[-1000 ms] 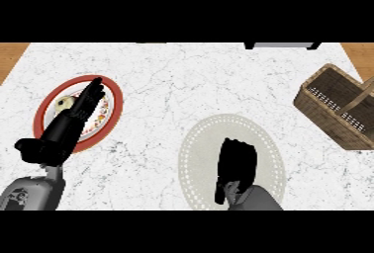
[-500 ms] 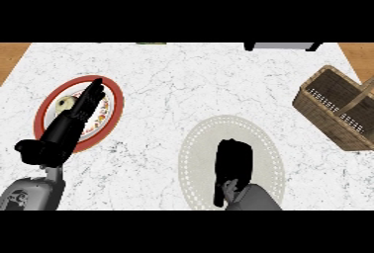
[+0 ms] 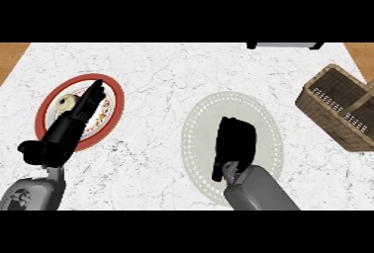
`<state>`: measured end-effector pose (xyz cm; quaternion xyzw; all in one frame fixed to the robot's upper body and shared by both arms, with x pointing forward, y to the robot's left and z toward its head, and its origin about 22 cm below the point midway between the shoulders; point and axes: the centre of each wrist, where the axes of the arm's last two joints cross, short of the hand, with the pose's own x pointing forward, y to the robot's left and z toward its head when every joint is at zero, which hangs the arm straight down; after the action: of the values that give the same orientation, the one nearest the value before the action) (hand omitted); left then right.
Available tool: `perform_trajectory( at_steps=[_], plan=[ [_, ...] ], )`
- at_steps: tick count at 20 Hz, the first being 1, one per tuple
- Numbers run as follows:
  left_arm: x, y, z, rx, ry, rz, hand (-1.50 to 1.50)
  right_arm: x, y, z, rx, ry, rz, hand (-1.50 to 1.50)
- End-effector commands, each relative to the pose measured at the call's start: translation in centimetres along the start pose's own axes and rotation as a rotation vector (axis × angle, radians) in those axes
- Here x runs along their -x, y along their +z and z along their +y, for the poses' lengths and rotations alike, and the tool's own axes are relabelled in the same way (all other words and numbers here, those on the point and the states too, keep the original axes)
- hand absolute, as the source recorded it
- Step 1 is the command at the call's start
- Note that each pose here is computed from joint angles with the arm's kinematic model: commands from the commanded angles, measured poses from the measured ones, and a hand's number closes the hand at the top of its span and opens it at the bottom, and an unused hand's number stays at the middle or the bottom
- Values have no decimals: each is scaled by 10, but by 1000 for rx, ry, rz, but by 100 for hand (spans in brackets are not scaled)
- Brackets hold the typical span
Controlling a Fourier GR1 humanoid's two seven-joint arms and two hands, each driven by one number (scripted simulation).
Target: Pick the sweet potato from the placemat and place it in the basket
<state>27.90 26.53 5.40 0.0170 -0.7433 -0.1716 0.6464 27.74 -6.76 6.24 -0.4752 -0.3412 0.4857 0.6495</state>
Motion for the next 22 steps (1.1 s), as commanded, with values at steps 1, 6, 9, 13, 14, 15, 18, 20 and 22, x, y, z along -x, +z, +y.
perform_trajectory(
  at_steps=[1,6,9,13,14,15,18,20,22],
  plan=[
    [-7,-8,-3,13,5,0,0,-4,-6,-57,102,-285,140,150],
    [-4,-8,-7,27,7,-1,0,-4,-4,-97,193,-567,91,150],
    [-9,-10,-3,12,0,0,0,-13,20,-121,323,-709,26,150],
    [-3,-5,1,25,3,3,0,-18,47,-156,549,-857,-52,150],
    [2,-9,-2,13,11,8,0,-23,59,-161,585,-887,-76,150],
    [-9,-10,3,20,-12,8,0,-28,61,-171,612,-876,-53,150],
    [-5,-7,-1,25,8,8,0,-29,73,-194,648,-915,-24,150],
    [5,-5,-10,24,11,10,0,-32,86,-199,685,-920,-5,150],
    [-3,-7,4,4,11,15,0,-26,80,-221,687,-927,61,150]
  ],
)
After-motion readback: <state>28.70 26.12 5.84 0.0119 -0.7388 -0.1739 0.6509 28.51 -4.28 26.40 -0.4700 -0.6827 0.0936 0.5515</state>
